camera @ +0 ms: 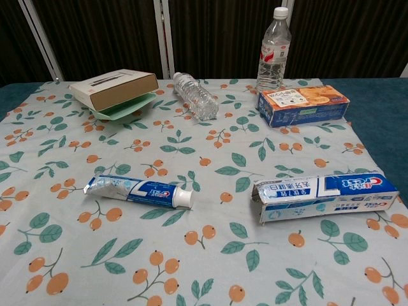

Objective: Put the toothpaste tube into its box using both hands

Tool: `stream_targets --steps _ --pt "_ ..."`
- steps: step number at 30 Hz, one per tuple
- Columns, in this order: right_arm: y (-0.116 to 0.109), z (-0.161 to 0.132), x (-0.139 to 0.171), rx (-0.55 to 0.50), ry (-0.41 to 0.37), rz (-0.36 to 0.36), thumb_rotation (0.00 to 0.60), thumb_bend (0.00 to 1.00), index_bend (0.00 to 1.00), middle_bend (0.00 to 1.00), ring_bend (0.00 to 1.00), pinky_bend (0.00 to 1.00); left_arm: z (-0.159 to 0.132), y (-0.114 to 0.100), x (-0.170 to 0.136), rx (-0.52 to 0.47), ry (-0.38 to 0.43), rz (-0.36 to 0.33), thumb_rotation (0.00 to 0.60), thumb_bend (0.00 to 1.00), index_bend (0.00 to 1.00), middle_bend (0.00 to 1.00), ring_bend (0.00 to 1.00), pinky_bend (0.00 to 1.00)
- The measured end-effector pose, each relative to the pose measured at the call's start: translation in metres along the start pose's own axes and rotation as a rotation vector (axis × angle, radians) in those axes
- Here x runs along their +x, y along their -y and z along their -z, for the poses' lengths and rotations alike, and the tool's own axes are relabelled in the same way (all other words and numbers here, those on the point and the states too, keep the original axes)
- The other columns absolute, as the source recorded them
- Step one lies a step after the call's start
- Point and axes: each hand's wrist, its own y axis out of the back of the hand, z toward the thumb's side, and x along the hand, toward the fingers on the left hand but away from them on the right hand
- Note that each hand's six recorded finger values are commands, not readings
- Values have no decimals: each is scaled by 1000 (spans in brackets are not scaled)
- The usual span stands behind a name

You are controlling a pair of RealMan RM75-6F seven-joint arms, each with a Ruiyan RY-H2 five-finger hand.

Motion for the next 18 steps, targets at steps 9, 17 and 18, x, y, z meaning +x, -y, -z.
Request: stream_targets --steps 9,17,18 --pt "1 0 1 -2 -4 -12 600 397 0 0 0 0 -2 1 1 -4 2 9 600 49 0 0 0 75" --pt "10 -22 -11 -32 -83 -80 600 398 0 15 0 0 -7 3 1 -3 16 23 600 49 0 0 0 75" --pt "11 -27 -14 -40 -100 -94 600 398 0 26 0 0 -7 3 1 -3 17 23 600 49 0 0 0 75"
